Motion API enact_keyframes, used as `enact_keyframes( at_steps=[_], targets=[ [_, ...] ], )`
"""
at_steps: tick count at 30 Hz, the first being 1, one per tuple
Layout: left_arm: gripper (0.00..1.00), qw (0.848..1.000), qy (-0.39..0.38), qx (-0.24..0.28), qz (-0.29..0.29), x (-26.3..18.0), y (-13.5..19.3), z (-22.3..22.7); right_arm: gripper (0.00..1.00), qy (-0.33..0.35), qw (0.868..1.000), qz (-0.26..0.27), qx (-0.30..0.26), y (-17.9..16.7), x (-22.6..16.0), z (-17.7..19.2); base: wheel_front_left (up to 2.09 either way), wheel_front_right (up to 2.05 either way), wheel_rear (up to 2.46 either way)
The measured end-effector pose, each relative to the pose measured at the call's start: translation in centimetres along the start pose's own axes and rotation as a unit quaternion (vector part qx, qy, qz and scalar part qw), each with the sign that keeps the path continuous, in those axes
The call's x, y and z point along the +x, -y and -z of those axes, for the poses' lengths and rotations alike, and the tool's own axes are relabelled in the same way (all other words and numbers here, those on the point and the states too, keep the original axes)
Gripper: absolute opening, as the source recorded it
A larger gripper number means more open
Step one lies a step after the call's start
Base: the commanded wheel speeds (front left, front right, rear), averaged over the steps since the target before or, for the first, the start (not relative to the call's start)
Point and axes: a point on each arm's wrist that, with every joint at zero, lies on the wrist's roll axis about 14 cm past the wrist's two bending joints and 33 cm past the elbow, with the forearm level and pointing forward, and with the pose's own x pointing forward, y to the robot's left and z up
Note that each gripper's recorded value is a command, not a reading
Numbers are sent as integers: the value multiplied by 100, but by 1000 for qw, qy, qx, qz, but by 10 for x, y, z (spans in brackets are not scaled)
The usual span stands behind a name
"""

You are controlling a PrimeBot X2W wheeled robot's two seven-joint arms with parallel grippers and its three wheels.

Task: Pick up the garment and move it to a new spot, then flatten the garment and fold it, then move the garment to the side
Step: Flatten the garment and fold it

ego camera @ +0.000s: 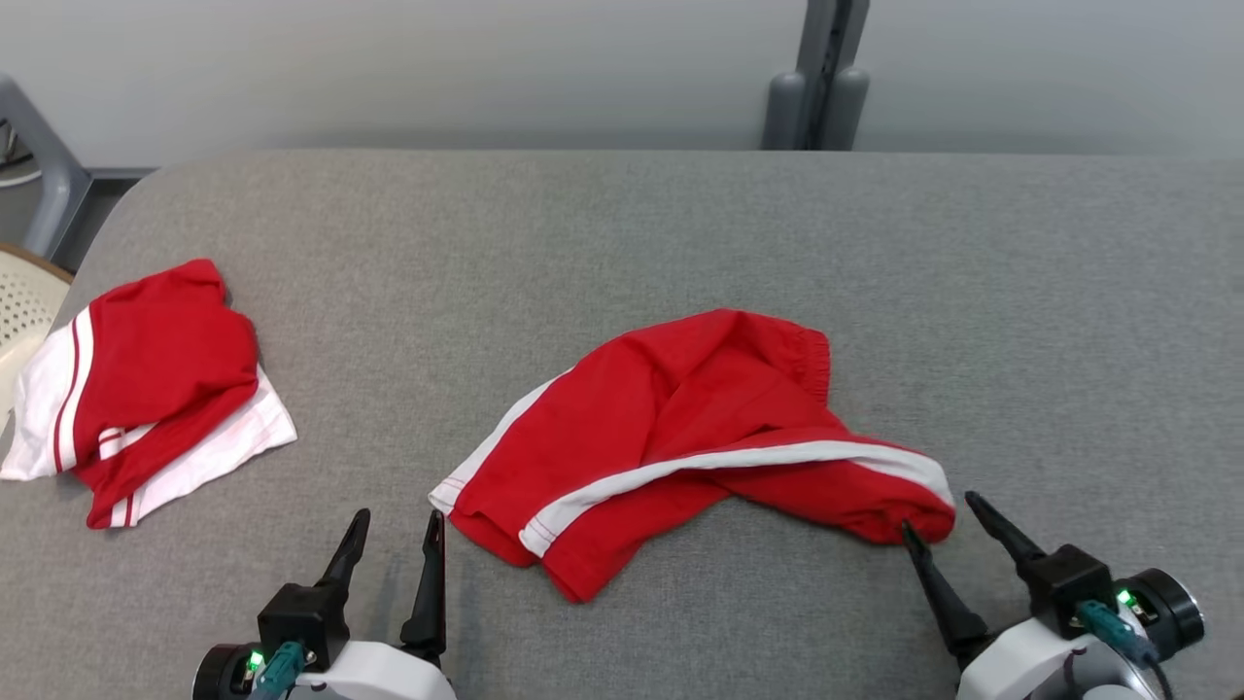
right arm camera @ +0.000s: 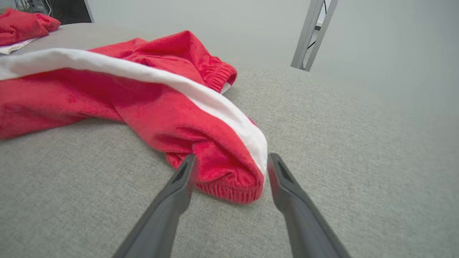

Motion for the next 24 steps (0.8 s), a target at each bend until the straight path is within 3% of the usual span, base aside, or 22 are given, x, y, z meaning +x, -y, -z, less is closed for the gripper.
enact_keyframes(
  at_steps=[5,11,24],
  targets=[
    [100,1000,5,0,15,-5,9,-2,100,53,997,56,29,24,-14,-30,0,0,0],
    [100,999,14,0,32,-12,19,-7,100,112,983,127,78,49,-40,-57,0,0,0],
    [100,996,-14,-21,86,-18,51,10,100,116,969,182,117,57,-77,-44,0,0,0]
  ],
)
